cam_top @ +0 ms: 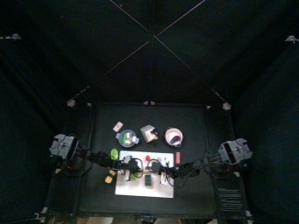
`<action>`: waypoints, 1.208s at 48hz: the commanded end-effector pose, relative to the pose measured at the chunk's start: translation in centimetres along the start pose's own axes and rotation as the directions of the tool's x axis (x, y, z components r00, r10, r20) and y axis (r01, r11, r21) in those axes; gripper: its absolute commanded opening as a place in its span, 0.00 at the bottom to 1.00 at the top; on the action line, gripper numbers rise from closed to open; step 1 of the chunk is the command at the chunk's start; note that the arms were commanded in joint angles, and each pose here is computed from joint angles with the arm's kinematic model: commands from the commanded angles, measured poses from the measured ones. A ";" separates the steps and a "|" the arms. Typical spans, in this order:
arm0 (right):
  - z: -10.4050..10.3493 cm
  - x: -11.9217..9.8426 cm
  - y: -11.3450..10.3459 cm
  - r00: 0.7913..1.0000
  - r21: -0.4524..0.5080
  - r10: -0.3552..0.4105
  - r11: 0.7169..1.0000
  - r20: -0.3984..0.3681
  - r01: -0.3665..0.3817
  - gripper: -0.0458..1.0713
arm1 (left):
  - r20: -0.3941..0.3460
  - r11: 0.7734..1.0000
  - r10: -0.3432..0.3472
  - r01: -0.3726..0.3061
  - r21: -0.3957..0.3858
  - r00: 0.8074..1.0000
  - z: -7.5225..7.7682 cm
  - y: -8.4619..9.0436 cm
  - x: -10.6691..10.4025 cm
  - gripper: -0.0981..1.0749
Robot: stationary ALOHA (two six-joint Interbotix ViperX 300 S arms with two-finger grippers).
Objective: Cut first piece of sushi
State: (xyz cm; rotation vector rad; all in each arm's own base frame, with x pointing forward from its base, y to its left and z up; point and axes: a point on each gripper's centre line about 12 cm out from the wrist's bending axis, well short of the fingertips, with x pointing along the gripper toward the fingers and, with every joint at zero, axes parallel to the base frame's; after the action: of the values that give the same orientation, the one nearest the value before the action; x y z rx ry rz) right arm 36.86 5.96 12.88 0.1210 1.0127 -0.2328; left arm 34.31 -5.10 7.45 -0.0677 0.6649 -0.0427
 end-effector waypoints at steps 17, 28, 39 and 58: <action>1.3 -0.7 -1.4 0.999 0.038 -0.034 0.999 0.018 0.034 0.42 | -0.008 1.000 0.014 -0.014 0.009 1.000 0.1 1.1 -0.2 0.42; 2.4 -1.8 -0.9 0.998 0.043 -0.014 0.999 0.058 0.011 0.42 | 0.028 1.000 0.003 -0.003 0.013 1.000 1.1 0.7 -0.9 0.42; 3.0 -3.5 -0.7 0.996 0.044 -0.005 0.999 0.090 0.001 0.42 | 0.104 0.999 -0.029 0.025 0.039 0.994 3.4 -0.2 -2.5 0.42; 3.2 -4.1 -0.3 0.995 0.041 -0.007 0.999 0.095 0.003 0.42 | 0.124 0.997 -0.061 0.053 0.063 0.990 3.8 -1.3 -2.9 0.42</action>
State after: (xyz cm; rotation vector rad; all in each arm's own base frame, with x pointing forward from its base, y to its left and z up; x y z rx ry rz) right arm 37.01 5.44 15.76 0.1230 0.9702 -0.2664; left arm 34.10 -5.28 11.34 -0.0356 0.5710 -0.0896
